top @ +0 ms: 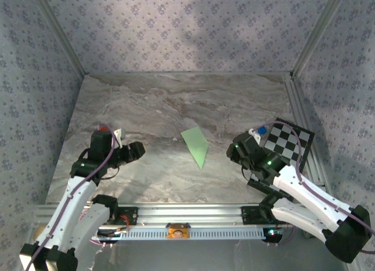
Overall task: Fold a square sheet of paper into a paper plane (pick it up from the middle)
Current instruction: Move the paper to the center of the table.
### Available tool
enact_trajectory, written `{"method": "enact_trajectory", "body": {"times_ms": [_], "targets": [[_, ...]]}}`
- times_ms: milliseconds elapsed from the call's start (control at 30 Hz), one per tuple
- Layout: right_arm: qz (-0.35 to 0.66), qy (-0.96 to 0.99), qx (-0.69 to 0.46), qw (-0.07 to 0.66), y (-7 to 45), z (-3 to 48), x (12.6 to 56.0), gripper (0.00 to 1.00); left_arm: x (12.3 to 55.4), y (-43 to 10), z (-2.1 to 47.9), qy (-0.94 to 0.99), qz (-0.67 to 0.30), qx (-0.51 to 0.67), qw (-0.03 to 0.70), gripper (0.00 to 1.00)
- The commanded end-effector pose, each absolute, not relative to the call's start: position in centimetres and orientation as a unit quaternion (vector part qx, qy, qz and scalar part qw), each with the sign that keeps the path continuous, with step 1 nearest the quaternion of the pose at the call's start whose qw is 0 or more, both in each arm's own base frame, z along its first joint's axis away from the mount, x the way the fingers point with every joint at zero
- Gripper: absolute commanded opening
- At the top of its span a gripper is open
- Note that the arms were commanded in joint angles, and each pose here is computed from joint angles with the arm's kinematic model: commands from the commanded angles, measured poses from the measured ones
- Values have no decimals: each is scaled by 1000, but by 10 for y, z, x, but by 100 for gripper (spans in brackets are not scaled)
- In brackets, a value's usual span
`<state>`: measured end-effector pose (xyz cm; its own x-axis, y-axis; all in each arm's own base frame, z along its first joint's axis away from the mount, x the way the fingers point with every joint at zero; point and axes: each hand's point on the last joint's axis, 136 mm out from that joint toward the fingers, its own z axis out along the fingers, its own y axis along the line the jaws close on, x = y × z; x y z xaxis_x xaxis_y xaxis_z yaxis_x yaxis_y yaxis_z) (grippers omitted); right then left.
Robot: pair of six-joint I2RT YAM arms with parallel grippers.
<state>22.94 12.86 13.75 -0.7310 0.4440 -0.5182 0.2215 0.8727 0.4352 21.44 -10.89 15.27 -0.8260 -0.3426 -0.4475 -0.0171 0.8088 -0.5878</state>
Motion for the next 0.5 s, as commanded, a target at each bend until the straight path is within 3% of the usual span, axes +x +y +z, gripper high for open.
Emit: {"method": "enact_trajectory", "body": {"times_ms": [0,200,333,467], "targets": [[192,914,149,325,139,139,248,36,216,-105,164,909,-284,-94,290,67],[178,943,146,242,128,119,260,32,214,-104,158,918,-274,-104,266,67],[185,945,150,225,131,111,264,33,213,-110,153,920,-290,-109,242,67],[260,934,139,203,162,102,274,29,228,-125,156,910,-327,-120,226,64]]}}
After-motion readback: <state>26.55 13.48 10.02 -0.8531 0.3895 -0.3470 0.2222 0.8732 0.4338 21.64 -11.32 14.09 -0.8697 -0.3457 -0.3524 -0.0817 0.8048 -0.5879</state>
